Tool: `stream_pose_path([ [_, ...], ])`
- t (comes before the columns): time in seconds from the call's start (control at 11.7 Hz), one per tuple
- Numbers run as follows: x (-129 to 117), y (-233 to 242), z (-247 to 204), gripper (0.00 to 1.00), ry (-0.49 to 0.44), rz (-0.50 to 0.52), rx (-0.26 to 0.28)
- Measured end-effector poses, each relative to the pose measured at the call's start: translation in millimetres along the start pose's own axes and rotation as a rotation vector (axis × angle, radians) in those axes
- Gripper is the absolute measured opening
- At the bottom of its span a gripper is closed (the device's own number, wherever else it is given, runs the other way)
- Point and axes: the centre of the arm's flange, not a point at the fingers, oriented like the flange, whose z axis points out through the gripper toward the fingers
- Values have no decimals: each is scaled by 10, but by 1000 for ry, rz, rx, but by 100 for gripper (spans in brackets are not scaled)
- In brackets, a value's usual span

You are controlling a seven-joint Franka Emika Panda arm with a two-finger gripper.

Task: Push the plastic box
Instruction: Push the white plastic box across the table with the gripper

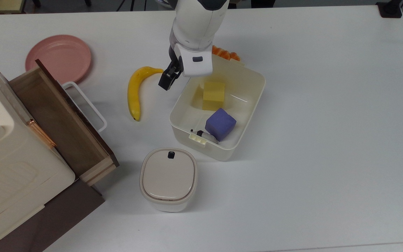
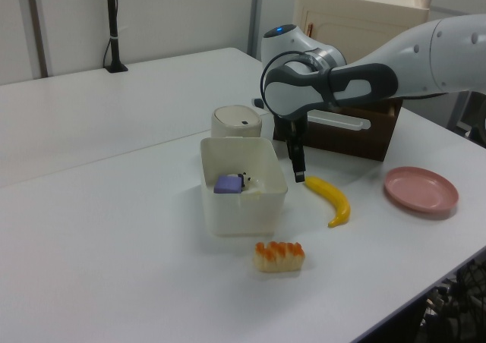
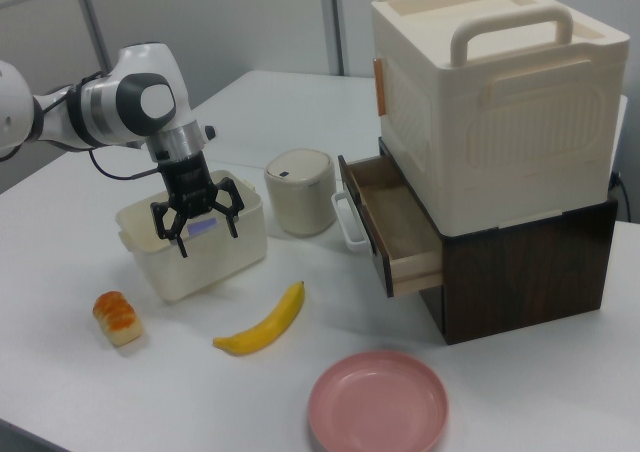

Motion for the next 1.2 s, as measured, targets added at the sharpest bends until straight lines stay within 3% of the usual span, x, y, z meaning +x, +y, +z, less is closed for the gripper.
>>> stream_pose_path([
  [0.85, 511, -152, 57, 100, 79, 88, -59],
  [1.2, 595, -128, 28, 100, 93, 100, -69],
])
